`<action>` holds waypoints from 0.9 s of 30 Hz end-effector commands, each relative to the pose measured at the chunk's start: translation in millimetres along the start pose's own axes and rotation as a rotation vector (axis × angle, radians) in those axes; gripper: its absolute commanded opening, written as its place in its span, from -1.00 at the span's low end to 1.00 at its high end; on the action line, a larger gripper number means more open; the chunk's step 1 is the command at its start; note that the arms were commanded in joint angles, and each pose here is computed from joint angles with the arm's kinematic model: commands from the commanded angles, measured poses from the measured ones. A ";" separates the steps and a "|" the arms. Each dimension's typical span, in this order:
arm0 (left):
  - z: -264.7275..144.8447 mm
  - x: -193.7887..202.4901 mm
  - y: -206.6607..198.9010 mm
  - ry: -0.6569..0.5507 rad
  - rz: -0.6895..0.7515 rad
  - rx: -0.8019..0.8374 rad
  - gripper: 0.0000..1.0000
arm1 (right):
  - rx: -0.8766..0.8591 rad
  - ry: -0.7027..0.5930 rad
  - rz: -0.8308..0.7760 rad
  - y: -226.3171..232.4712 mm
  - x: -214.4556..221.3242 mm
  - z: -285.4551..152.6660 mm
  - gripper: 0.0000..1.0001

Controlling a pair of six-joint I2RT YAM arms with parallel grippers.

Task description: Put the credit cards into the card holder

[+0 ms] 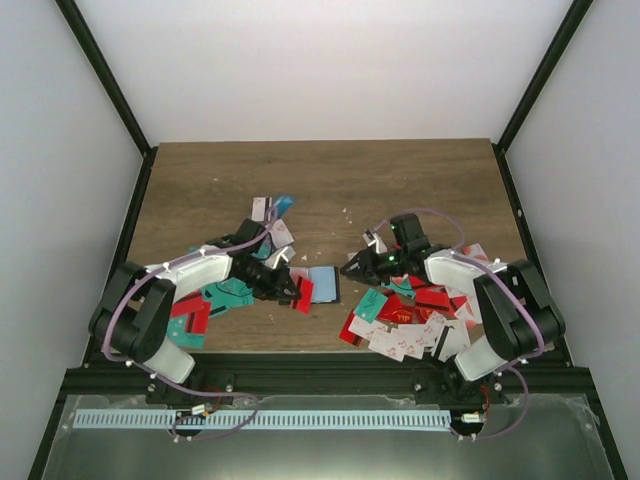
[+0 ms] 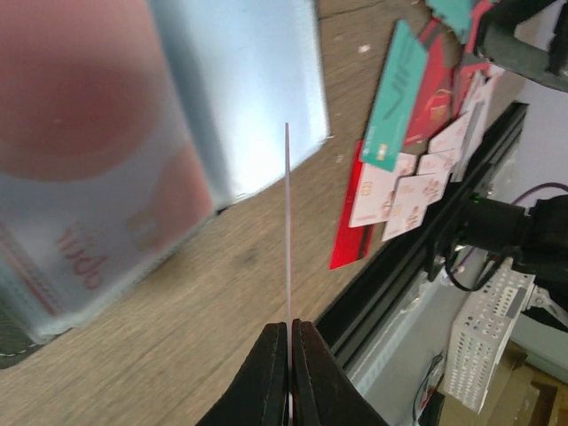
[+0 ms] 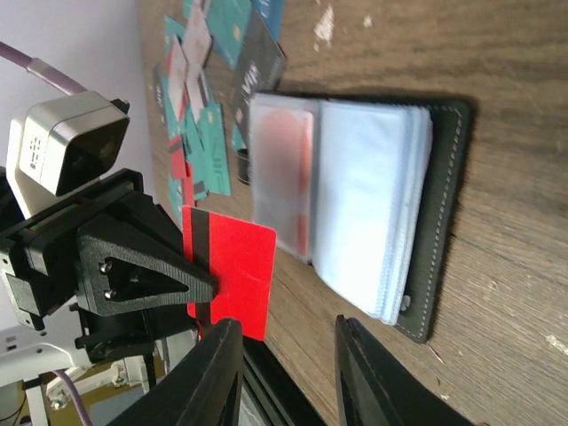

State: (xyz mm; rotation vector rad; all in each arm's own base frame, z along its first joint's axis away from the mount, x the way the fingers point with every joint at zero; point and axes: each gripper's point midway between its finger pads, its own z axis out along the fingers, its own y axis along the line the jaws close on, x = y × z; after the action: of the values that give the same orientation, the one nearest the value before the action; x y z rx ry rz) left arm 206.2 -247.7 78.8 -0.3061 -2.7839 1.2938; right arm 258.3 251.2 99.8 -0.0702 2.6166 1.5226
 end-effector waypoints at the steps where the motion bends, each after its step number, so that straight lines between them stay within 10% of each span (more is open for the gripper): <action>1: 2.0 0.8 11.3 0.031 0.014 -0.035 -0.92 | 0.029 0.054 -0.017 -9.6 10.3 11.6 -0.38; 27: 13.2 -19.7 35.9 0.080 0.006 -0.112 -0.92 | 0.063 0.123 0.000 -32.6 8.1 32.9 -0.49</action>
State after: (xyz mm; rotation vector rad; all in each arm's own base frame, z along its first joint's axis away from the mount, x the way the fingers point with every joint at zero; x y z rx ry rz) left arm 225.1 -240.4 46.4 -0.3295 -2.7892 1.1281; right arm 250.4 256.4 49.5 -0.1063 2.7779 1.4723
